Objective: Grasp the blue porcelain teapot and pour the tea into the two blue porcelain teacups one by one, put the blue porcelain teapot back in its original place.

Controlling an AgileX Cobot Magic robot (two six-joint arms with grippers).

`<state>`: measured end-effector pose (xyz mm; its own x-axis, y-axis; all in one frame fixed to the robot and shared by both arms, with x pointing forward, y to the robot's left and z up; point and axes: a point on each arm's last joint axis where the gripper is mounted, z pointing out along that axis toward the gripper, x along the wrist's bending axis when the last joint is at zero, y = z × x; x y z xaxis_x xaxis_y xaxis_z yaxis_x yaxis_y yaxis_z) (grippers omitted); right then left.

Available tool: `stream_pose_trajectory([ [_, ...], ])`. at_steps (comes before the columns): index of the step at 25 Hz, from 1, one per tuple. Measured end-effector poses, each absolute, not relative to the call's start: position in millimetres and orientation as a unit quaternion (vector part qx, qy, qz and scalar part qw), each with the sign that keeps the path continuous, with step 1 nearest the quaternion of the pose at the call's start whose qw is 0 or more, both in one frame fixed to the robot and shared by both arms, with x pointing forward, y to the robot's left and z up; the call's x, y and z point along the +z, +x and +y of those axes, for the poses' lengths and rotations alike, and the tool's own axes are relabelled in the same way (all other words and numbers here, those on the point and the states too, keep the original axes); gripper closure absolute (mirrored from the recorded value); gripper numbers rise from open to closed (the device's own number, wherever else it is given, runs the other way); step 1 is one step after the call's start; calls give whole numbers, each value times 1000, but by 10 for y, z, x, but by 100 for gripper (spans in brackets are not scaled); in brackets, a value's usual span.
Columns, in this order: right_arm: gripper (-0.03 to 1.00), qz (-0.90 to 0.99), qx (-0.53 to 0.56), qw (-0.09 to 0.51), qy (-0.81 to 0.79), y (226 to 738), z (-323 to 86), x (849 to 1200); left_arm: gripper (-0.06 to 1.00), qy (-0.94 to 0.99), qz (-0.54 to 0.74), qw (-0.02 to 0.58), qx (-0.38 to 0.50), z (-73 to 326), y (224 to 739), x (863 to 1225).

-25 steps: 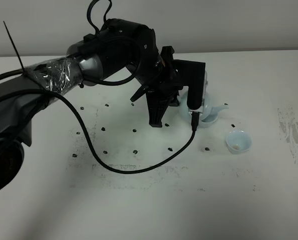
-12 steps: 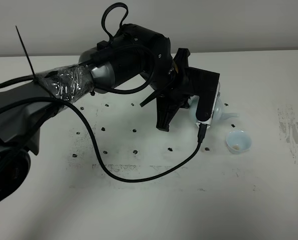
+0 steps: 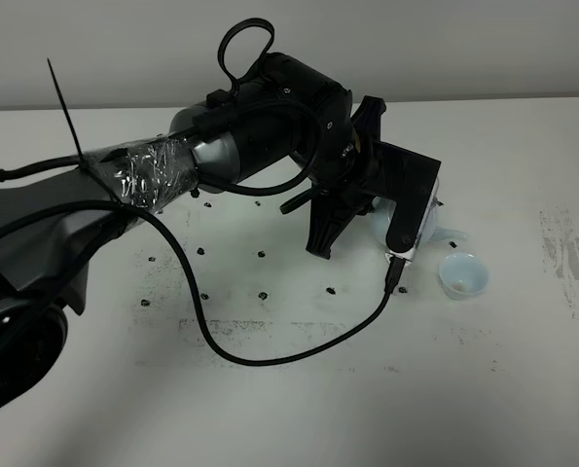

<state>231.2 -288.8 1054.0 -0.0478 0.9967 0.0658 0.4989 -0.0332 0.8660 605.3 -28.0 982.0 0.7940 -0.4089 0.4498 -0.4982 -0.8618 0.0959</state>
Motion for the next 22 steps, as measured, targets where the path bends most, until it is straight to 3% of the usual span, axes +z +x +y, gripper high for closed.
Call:
stream_pose_trajectory([
  [8,44,614,383,325,608,2312,-2888,10540,90,943,-243,76,212,-310,6067,9659],
  [22,44,614,383,325,608,2312,-2888,10540,90,940,-245,76,225,-386,6027,9659],
])
